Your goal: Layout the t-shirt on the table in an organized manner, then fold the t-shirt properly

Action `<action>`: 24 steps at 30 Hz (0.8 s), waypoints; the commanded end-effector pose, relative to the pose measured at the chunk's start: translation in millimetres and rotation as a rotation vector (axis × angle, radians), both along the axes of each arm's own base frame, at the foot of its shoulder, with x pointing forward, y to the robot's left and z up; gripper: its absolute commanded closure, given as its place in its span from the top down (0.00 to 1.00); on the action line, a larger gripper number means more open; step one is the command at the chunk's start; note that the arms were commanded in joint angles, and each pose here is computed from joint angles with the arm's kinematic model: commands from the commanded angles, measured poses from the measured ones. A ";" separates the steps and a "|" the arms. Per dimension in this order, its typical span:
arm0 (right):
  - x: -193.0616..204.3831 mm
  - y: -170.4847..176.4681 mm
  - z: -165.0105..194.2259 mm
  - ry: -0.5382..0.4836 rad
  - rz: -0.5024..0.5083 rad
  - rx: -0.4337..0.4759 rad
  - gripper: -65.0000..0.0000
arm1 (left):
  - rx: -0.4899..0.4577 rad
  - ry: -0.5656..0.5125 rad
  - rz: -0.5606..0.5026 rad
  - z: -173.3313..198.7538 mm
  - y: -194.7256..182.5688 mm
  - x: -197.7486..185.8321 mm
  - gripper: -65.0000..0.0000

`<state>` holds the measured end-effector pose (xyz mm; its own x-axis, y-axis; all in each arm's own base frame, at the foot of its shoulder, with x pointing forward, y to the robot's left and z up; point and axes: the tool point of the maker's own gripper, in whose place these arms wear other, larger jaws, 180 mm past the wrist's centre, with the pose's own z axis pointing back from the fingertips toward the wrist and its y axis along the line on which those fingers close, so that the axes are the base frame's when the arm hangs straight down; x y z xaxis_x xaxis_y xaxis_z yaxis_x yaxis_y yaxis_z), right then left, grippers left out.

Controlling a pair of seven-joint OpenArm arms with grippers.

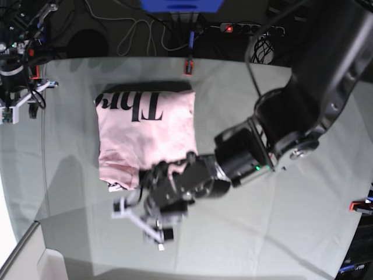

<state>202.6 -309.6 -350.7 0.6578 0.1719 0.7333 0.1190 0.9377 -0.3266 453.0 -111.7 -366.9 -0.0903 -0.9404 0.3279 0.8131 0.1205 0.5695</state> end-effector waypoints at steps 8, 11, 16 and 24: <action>-25.2 -2.5 -4.5 0.034 -0.012 -0.008 0.47 | -0.400 -0.335 0.221 156.4 52.9 62.9 0.84; -44.2 -7.7 -9.6 0.050 -0.069 0.004 0.38 | -0.524 -0.424 0.380 189.0 118.3 68.3 0.81; -69.5 -34.5 -2.9 0.056 -0.181 -0.024 0.12 | -0.605 -0.513 0.613 188.8 228.4 36.7 0.33; -117.4 -67.8 -3.6 0.114 -0.368 -0.018 0.00 | -0.547 -0.496 0.956 120.2 348.9 -74.4 0.00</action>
